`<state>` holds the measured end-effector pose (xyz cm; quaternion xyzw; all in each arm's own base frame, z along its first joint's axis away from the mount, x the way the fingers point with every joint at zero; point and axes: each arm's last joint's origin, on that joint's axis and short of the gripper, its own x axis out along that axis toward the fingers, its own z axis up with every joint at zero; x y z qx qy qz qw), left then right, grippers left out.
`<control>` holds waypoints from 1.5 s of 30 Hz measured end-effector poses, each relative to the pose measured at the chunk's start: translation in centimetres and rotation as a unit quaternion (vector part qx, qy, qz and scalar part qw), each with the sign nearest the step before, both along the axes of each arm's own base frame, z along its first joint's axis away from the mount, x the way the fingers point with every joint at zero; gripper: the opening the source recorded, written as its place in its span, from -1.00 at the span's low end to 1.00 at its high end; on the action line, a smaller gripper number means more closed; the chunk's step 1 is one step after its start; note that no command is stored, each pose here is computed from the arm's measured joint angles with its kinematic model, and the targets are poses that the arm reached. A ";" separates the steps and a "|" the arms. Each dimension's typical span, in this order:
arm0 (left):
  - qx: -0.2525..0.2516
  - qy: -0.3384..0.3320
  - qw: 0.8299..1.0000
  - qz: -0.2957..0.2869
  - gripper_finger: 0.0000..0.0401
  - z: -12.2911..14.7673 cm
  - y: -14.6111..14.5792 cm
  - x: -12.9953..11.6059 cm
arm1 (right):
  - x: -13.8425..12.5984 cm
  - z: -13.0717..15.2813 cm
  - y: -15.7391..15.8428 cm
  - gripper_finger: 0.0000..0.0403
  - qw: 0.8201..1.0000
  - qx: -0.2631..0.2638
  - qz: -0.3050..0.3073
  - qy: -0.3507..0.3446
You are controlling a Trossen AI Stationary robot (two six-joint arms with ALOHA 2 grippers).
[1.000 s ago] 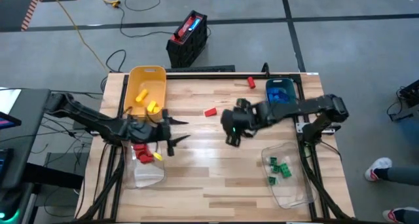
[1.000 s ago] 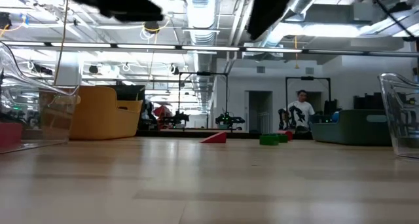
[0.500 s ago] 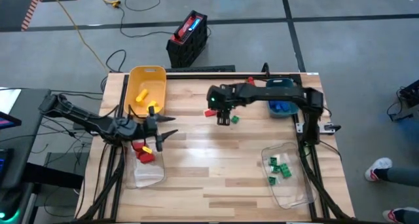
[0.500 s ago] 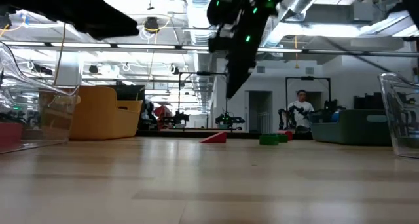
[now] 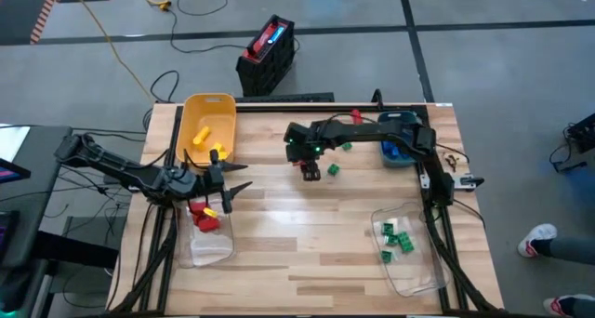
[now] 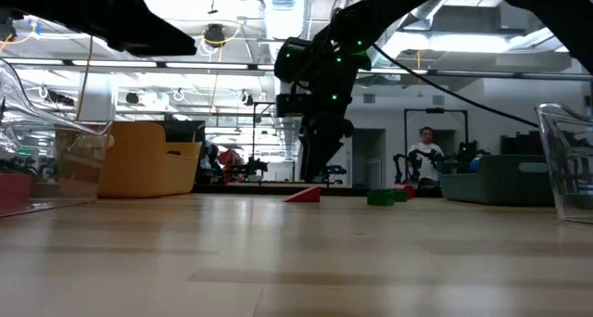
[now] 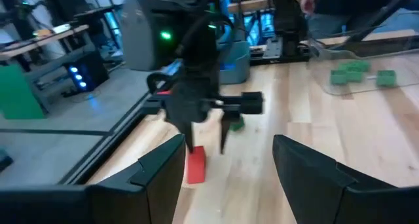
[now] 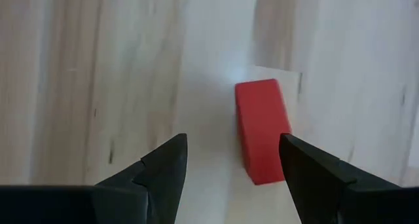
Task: Sort blocks
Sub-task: Put the red wooden block into the left transparent bin
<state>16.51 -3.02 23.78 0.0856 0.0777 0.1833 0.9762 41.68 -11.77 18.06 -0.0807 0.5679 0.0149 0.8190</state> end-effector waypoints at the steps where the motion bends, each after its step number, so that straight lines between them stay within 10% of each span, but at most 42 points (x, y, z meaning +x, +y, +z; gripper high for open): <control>1: 0.000 0.000 1.000 0.004 0.12 0.0 0.1 0.0 | 0.0 -0.1 0.0 0.27 1.000 -0.001 0.003 0.002; 26: -0.007 0.009 1.000 0.018 0.12 -0.2 1.4 0.3 | 0.1 -3.5 -2.0 0.26 0.999 0.010 0.006 0.032; 33: -0.001 0.013 1.000 0.018 0.12 -0.2 1.4 0.2 | 0.1 -3.6 -1.6 -0.21 0.999 0.002 0.011 0.039; 45: 0.090 0.108 0.990 -0.006 0.12 -1.9 0.8 1.2 | -0.3 7.1 2.7 -0.47 0.996 0.084 -0.028 0.013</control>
